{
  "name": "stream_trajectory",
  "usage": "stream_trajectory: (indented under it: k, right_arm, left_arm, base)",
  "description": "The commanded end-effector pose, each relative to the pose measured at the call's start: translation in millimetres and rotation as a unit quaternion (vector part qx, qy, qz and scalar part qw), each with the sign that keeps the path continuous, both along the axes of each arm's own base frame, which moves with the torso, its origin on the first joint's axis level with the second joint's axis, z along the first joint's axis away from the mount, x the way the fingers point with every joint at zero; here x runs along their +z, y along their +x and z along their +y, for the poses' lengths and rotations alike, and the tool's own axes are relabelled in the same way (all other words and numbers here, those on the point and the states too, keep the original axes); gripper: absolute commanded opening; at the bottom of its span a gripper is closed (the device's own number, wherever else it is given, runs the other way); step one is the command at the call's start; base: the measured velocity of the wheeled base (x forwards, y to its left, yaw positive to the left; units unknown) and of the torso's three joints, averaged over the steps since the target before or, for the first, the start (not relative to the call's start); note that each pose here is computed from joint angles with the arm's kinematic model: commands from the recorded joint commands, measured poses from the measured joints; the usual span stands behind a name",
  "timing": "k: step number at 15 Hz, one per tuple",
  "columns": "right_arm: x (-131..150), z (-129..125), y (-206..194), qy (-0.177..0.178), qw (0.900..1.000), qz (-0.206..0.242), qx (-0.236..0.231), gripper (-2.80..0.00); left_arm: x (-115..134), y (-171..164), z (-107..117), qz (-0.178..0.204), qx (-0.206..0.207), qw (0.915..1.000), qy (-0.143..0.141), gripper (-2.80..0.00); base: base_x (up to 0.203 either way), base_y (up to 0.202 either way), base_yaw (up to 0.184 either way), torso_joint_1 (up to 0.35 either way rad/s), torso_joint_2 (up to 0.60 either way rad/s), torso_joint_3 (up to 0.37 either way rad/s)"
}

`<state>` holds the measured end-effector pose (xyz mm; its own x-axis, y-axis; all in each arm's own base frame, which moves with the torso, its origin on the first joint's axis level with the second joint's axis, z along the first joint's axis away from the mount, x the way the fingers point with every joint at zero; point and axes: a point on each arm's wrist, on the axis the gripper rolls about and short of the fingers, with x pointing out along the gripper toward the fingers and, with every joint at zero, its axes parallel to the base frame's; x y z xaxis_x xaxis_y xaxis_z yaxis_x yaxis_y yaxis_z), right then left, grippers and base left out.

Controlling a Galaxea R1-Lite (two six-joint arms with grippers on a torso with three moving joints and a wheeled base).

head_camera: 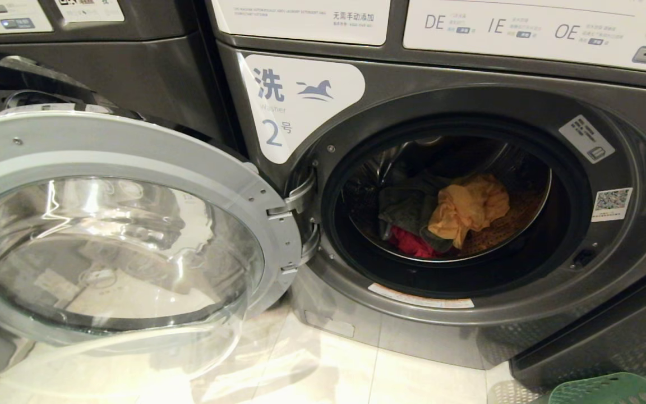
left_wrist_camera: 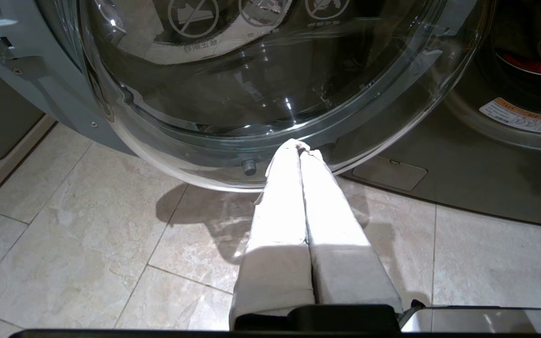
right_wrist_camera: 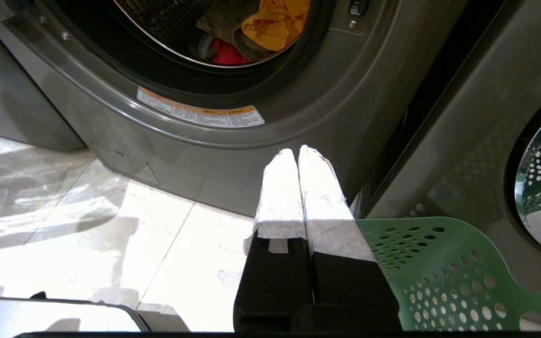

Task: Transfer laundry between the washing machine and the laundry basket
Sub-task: Pick a cloth and place it into the basket

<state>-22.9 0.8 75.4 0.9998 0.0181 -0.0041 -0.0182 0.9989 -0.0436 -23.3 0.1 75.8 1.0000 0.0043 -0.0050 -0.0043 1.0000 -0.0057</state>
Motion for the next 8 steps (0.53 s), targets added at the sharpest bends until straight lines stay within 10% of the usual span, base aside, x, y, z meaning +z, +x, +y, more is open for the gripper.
stream_trajectory:
  k: [1,8]
  right_arm:
    - [0.0,0.0,0.1,-0.002,1.0,0.001,0.0,-2.8]
    - [0.0,0.0,0.1,-0.001,1.0,0.001,0.0,-2.8]
  left_arm:
    - [0.1,0.1,0.0,0.001,0.0,1.0,0.0,-2.8]
    - [0.1,0.1,0.0,0.001,0.0,1.0,0.0,-2.8]
  base:
    - [0.0,0.0,0.0,0.0,0.0,0.0]
    - [0.0,0.0,0.0,0.0,0.0,0.0]
